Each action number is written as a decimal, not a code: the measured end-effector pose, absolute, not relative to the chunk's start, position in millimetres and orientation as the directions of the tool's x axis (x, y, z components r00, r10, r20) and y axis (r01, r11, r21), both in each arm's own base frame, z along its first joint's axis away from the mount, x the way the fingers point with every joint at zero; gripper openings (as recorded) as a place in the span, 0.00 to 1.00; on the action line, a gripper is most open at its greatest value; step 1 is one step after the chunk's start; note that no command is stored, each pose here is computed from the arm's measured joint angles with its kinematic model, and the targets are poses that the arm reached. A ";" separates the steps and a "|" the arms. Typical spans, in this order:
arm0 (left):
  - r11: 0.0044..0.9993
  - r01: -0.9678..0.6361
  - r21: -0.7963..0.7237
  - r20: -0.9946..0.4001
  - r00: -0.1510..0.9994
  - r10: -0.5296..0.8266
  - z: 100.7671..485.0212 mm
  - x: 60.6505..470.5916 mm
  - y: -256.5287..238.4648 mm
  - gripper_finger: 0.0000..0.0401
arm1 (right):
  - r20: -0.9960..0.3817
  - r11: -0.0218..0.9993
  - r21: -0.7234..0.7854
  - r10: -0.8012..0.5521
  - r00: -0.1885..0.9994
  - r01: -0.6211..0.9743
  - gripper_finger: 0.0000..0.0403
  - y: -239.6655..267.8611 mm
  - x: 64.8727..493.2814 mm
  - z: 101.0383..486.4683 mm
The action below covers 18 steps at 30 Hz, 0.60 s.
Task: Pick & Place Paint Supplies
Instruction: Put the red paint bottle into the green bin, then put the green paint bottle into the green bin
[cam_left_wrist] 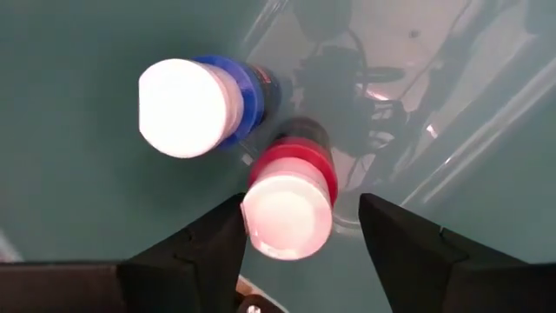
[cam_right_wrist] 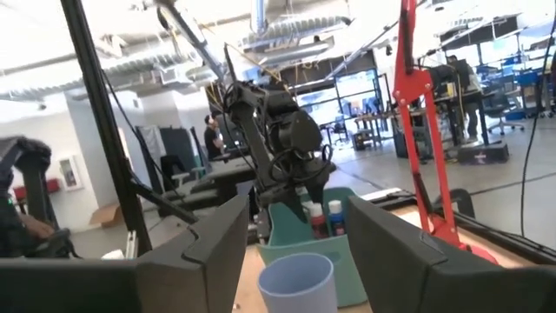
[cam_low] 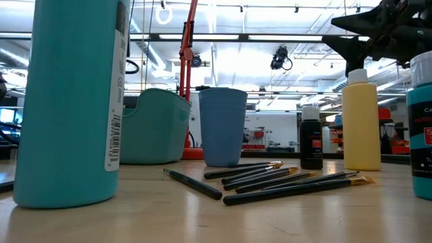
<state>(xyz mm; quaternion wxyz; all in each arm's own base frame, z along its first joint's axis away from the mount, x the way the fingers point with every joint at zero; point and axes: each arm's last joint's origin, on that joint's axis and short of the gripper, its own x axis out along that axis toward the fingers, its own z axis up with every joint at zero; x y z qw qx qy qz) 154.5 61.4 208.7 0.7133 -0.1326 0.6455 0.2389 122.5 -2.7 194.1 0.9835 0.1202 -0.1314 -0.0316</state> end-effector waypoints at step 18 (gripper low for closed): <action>0.808 -0.581 0.096 -0.956 0.173 0.239 287.0 170.4 49.6 0.58 | 0.261 0.866 0.491 -0.252 0.932 0.097 0.51 -7.4 121.3 195.7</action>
